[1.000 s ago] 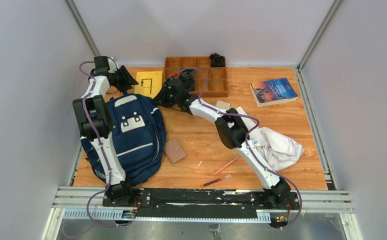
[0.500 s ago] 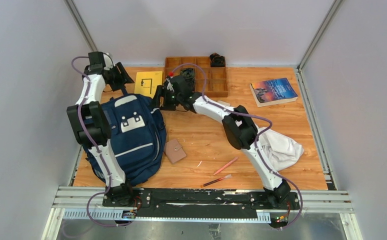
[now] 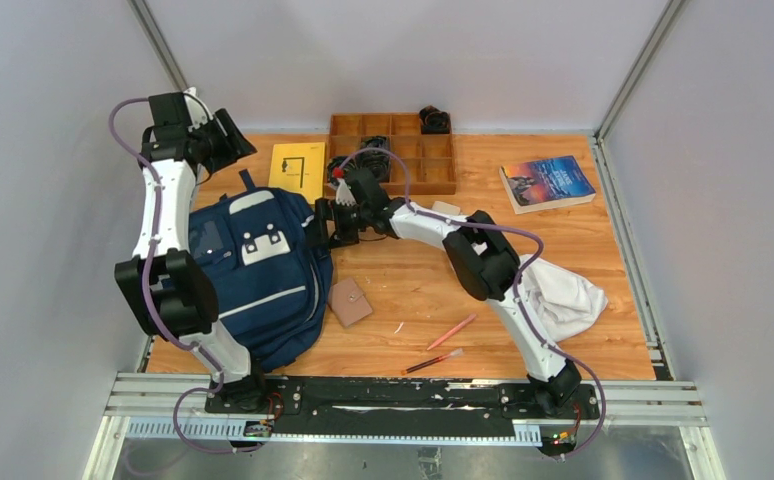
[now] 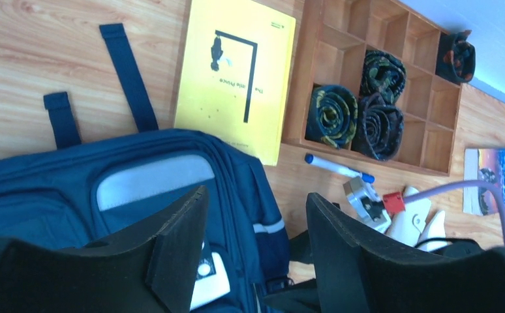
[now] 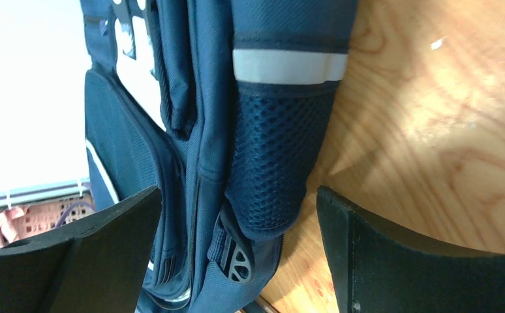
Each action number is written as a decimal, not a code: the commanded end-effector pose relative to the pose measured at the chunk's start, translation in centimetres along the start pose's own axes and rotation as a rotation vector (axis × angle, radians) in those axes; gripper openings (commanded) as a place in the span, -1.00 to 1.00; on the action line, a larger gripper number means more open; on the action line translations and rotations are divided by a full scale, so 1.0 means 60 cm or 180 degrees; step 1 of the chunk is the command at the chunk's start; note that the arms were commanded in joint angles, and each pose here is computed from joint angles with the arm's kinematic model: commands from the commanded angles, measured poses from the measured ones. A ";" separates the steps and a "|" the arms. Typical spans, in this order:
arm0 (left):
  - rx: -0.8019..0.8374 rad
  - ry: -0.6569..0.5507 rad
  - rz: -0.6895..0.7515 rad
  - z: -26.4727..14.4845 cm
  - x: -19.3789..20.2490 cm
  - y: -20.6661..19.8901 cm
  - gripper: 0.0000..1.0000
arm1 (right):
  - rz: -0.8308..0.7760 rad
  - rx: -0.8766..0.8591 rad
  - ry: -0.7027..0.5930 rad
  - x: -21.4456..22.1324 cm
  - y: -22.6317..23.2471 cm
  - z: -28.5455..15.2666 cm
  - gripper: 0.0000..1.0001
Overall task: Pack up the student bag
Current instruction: Pick up the student bag at the center of the board, then place the student bag at the center of the board, then adjust the book at the center of the board, then adjust the distractor at the center of the board.
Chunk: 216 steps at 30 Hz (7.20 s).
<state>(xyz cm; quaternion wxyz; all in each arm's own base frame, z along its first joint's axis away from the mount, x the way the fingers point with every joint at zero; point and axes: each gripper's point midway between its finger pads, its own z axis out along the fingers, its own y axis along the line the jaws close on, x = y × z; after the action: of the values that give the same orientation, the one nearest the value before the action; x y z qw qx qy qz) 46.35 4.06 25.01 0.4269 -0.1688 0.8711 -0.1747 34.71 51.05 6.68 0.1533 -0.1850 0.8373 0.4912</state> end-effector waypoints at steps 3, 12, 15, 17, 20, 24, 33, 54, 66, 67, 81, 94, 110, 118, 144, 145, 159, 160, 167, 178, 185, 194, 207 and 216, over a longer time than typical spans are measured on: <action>0.0064 0.0001 -0.0009 -0.046 0.021 -0.016 0.24 | -0.0188 -0.0386 0.0346 0.066 0.034 0.035 0.85; 0.0136 0.0039 -0.0048 -0.068 0.054 -0.024 0.24 | -0.0133 -0.0566 0.0130 0.047 0.074 0.044 -0.33; 0.0122 0.0020 -0.0027 -0.078 0.060 -0.024 0.24 | -0.0219 -0.0678 0.0095 0.037 0.114 0.013 -1.00; 0.0106 -0.0015 -0.0004 -0.089 0.058 -0.026 0.24 | -0.0305 -0.0844 0.0040 0.021 0.160 -0.014 -1.00; 0.0090 -0.0094 0.0065 -0.115 0.044 -0.036 0.24 | -0.0502 -0.1150 -0.0106 -0.010 0.247 -0.066 -1.00; 0.0075 -0.0289 0.0167 -0.170 0.015 -0.059 0.24 | -0.0773 -0.1479 -0.0401 -0.053 0.357 -0.147 -1.00; 0.0307 -0.0940 0.0393 -0.303 -0.046 -0.134 0.24 | -0.1119 -0.1948 -0.1220 -0.118 0.486 -0.354 -1.00; 0.0165 -0.0369 0.0215 -0.213 0.039 -0.074 0.33 | -0.0017 -0.1408 -0.1559 -0.063 0.173 -0.527 -1.00; -0.0195 0.0189 0.0083 -0.079 0.117 -0.003 0.54 | 0.0397 0.2229 -0.1064 0.080 -0.166 -0.626 0.75; -0.0232 0.0205 0.0092 -0.069 0.119 0.001 0.55 | 0.0435 0.2466 -0.1064 0.080 -0.175 -0.646 0.75; -0.0459 0.0063 0.0122 0.118 0.106 0.076 0.52 | 0.0059 0.2453 -0.1293 0.020 -0.101 -0.653 0.73; -0.0983 -0.0165 0.0417 0.292 0.046 0.076 0.56 | 0.0269 0.2247 -0.0929 0.037 -0.136 -0.591 0.70; -0.0296 -0.0955 -0.0156 0.482 -0.071 -0.015 0.58 | 0.0533 0.2192 -0.0610 0.068 -0.171 -0.554 0.68; -0.0682 -0.0724 -0.0260 0.502 -0.020 0.026 0.59 | 0.0661 0.2104 -0.0380 0.071 -0.200 -0.518 0.65; -0.1254 -0.0397 0.0799 0.262 -0.006 -0.011 0.61 | 0.0407 0.1951 -0.0551 0.045 -0.151 -0.534 0.61; -0.1116 -0.0363 0.0798 0.266 0.000 -0.033 0.62 | 0.0393 0.1944 -0.0557 0.046 -0.147 -0.534 0.61; -0.1011 -0.0140 0.0458 0.394 0.096 -0.096 0.54 | 0.0327 0.1922 -0.0453 0.083 -0.126 -0.531 0.61; -0.1077 -0.0156 0.0461 0.393 0.096 -0.092 0.55 | 0.0331 0.1930 -0.0452 0.084 -0.126 -0.532 0.61; -0.1446 -0.0181 0.0513 0.379 0.115 -0.050 0.60 | 0.0349 0.1930 -0.0414 0.082 -0.132 -0.526 0.62; -0.1708 -0.0086 0.0446 0.362 0.155 -0.008 0.57 | 0.0336 0.1944 -0.0385 0.083 -0.132 -0.520 0.61; -0.1512 -0.0151 0.0394 0.326 0.166 -0.016 0.56 | 0.0344 0.1916 -0.0335 0.087 -0.130 -0.511 0.61; -0.1222 -0.0074 0.0313 0.326 0.183 -0.034 0.59 | 0.0302 0.1897 -0.0318 0.092 -0.120 -0.507 0.61; -0.0398 -0.0642 0.0419 0.277 0.092 -0.134 0.69 | 0.0233 0.1877 -0.0326 0.092 -0.105 -0.504 0.60; -0.1079 -0.0406 0.0412 0.265 0.123 -0.057 0.67 | 0.0213 0.1875 -0.0292 0.099 -0.101 -0.498 0.60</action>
<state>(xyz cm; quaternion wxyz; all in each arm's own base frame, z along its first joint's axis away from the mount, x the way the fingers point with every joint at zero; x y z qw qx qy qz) 56.72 -7.07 13.91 0.4876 -0.1744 0.8543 -0.0449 30.95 21.05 13.16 0.2253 -0.0766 0.9398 0.2452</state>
